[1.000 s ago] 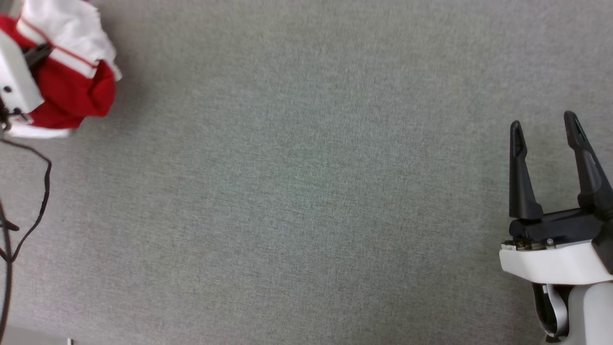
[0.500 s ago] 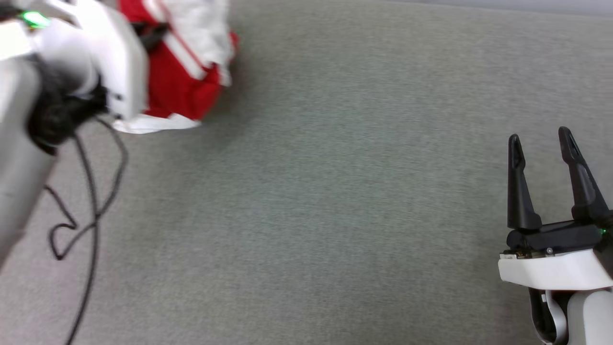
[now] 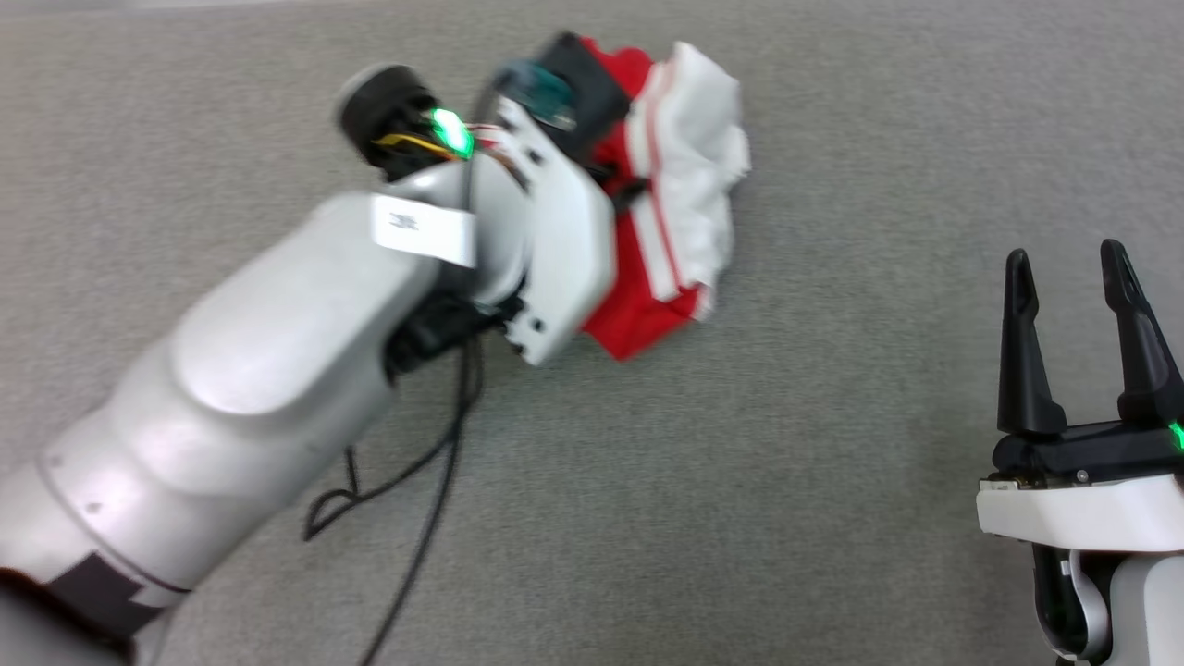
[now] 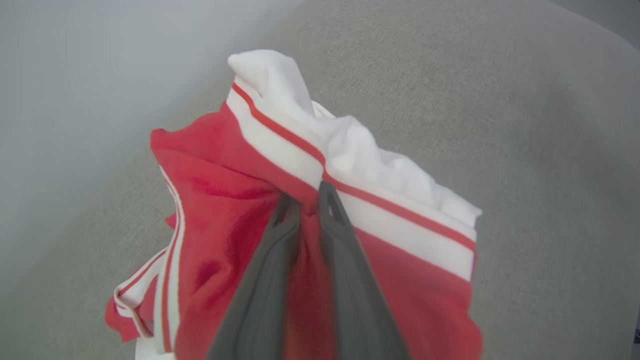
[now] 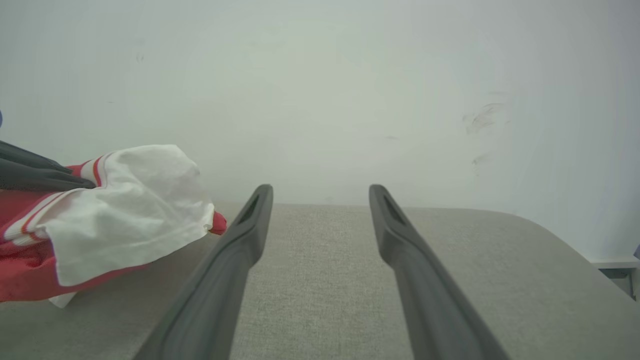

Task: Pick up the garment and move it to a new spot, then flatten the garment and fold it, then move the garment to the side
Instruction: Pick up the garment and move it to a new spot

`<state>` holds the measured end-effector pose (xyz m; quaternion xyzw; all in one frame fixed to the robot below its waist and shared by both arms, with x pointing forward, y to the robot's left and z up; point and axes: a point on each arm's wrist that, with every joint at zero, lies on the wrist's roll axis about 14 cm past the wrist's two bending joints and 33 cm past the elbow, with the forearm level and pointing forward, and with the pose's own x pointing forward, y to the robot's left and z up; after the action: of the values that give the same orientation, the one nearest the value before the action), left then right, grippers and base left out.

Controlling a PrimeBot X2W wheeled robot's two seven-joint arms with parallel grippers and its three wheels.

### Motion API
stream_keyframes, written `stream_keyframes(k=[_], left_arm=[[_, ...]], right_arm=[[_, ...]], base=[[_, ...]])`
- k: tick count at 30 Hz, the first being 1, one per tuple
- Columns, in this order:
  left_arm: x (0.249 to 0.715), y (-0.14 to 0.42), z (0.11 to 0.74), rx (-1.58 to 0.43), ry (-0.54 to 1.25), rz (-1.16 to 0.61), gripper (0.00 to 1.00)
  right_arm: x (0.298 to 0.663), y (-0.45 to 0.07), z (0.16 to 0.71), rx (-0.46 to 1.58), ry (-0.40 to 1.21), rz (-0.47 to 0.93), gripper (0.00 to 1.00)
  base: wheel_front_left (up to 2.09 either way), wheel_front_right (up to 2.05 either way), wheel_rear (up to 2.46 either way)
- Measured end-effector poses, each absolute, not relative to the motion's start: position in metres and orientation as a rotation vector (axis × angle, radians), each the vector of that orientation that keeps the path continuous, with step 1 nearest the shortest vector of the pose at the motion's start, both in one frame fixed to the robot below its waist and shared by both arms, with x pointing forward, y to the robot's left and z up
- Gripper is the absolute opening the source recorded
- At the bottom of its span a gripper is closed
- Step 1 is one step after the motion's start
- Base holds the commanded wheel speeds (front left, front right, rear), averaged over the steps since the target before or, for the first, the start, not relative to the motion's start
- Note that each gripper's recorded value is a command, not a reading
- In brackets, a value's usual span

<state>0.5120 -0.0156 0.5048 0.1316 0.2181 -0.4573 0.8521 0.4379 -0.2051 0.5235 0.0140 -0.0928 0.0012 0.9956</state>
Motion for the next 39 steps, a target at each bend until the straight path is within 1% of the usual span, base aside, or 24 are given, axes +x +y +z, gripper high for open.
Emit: stream_keyframes(k=[5,11,16,21,24,25,26,29,33,36,39], left_arm=[[0.485,-0.072,0.493,0.256,0.44,-1.122,0.0],[0.442,-0.115,0.467,0.254,0.48,-1.274,0.0],[0.409,-0.132,0.439,0.208,0.568,-1.342,0.0],[0.379,-0.132,0.407,0.215,0.691,-1.364,0.0],[0.371,-0.13,0.401,0.233,0.702,-1.365,0.0],[0.372,-0.131,0.403,0.229,0.685,-1.361,0.43],[0.372,-0.132,0.407,0.219,0.664,-1.358,1.0],[0.373,-0.14,0.425,0.159,0.579,-1.355,1.0],[0.389,-0.147,0.466,0.038,0.4,-1.309,1.0],[0.407,-0.14,0.497,-0.018,0.255,-1.23,1.0],[0.428,-0.121,0.523,-0.058,0.124,-1.108,1.0]], right_arm=[[0.43,-0.221,0.524,0.022,-0.181,-0.043,1.0],[0.422,-0.235,0.525,0.012,-0.176,-0.084,1.0],[0.42,-0.241,0.522,0.01,-0.166,-0.102,1.0],[0.418,-0.243,0.521,0.008,-0.161,-0.109,1.0],[0.417,-0.245,0.522,0.007,-0.163,-0.112,1.0],[0.416,-0.245,0.523,0.007,-0.165,-0.113,1.0],[0.416,-0.245,0.524,0.006,-0.167,-0.113,1.0],[0.413,-0.241,0.526,0.006,-0.169,-0.103,1.0],[0.407,-0.237,0.529,0.007,-0.174,-0.092,1.0],[0.401,-0.233,0.531,0.009,-0.175,-0.084,1.0],[0.395,-0.229,0.533,0.009,-0.178,-0.072,1.0]], base=[[0.0,0.0,0.0],[0.0,0.0,0.0],[0.0,0.0,0.0],[0.0,0.0,0.0],[0.0,0.0,0.0],[0.0,0.0,0.0],[0.0,0.0,0.0],[0.0,0.0,0.0],[0.0,0.0,0.0],[0.0,0.0,0.0],[0.0,0.0,0.0]])
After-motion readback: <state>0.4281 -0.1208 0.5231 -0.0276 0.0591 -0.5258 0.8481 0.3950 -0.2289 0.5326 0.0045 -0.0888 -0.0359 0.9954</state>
